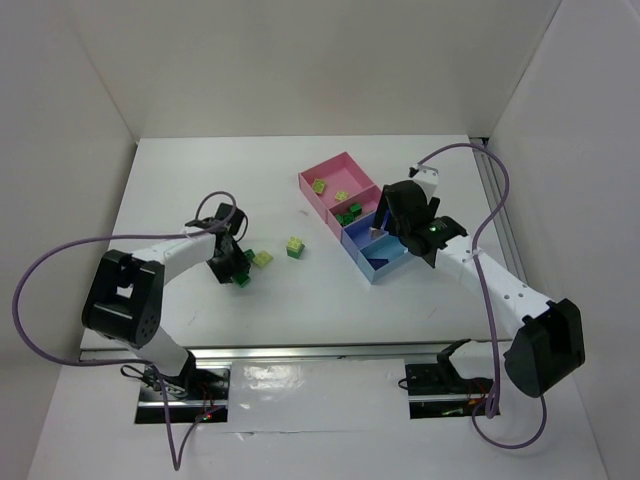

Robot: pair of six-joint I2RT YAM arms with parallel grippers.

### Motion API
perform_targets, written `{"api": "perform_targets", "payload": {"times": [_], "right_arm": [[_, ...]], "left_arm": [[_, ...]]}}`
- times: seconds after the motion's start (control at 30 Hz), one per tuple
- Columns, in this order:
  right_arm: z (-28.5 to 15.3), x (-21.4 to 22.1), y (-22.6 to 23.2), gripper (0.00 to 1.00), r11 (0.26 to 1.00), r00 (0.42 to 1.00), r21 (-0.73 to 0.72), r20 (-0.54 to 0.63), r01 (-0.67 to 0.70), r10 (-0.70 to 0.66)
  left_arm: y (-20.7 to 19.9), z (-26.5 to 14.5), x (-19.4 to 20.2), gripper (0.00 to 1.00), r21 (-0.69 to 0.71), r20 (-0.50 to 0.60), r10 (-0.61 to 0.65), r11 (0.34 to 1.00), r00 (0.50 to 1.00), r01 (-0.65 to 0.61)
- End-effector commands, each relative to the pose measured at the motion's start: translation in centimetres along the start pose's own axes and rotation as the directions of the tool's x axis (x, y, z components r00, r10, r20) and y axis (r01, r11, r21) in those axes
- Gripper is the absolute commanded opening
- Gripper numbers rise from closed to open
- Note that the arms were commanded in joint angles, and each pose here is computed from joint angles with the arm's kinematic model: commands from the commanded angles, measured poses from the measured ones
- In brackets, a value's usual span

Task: Sort the legos into containers by color

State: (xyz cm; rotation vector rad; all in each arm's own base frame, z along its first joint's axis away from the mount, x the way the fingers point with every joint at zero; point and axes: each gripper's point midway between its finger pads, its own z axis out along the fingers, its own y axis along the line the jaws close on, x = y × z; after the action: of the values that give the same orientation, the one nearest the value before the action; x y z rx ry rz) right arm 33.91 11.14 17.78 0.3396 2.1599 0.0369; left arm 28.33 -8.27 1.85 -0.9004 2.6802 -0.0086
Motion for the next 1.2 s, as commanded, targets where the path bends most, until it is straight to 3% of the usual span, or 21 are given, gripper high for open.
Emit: {"api": "perform_targets", "payload": {"times": [0.0, 0.2, 0.33, 0.47, 0.6, 0.9, 1.17], "right_arm": [[-0.1, -1.7, 1.1, 0.84, 0.999, 0.998, -0.022, 0.050, -0.032, 0.033], [0.1, -1.3, 1.3, 0.84, 0.999, 0.999, -0.025, 0.038, -0.037, 0.038], [-0.1, -1.6, 0.7, 0.85, 0.999, 0.998, 0.001, 0.054, -0.037, 0.037], [-0.2, -1.8, -0.2, 0.85, 0.999, 0.997, 0.016, 0.057, -0.047, 0.046], [-0.6, -2.4, -0.9, 0.85, 0.996, 0.993, 0.029, 0.083, -0.080, 0.078], [-2.6, -3.7, -2.4, 0.85, 0.991, 0.979, 0.025, 0.159, -0.134, 0.128], [-2.7, -3.5, -2.6, 0.87, 0.992, 0.983, 0.023, 0.142, -0.121, 0.117]], "left_arm": [[0.5, -1.1, -0.3, 0.51, 0.006, 0.026, -0.023, 1.000, 0.999, 0.023], [-0.5, -3.3, -0.4, 0.27, 0.053, 0.053, 0.046, 0.997, 0.998, -0.049], [-4.6, -7.6, -1.4, 0.27, 0.148, 0.126, 0.182, 0.969, 0.975, -0.199], [-10.8, -13.0, -2.2, 0.27, 0.312, 0.204, 0.251, 0.899, 0.946, -0.306], [-16.7, -15.1, -1.1, 0.27, 0.412, 0.240, 0.324, 0.819, 0.915, -0.399], [-27.2, -14.5, -0.5, 0.27, 0.480, 0.268, 0.383, 0.743, 0.884, -0.467], [-32.5, -10.8, 0.8, 0.29, 0.511, 0.242, 0.416, 0.714, 0.877, -0.479]]}}
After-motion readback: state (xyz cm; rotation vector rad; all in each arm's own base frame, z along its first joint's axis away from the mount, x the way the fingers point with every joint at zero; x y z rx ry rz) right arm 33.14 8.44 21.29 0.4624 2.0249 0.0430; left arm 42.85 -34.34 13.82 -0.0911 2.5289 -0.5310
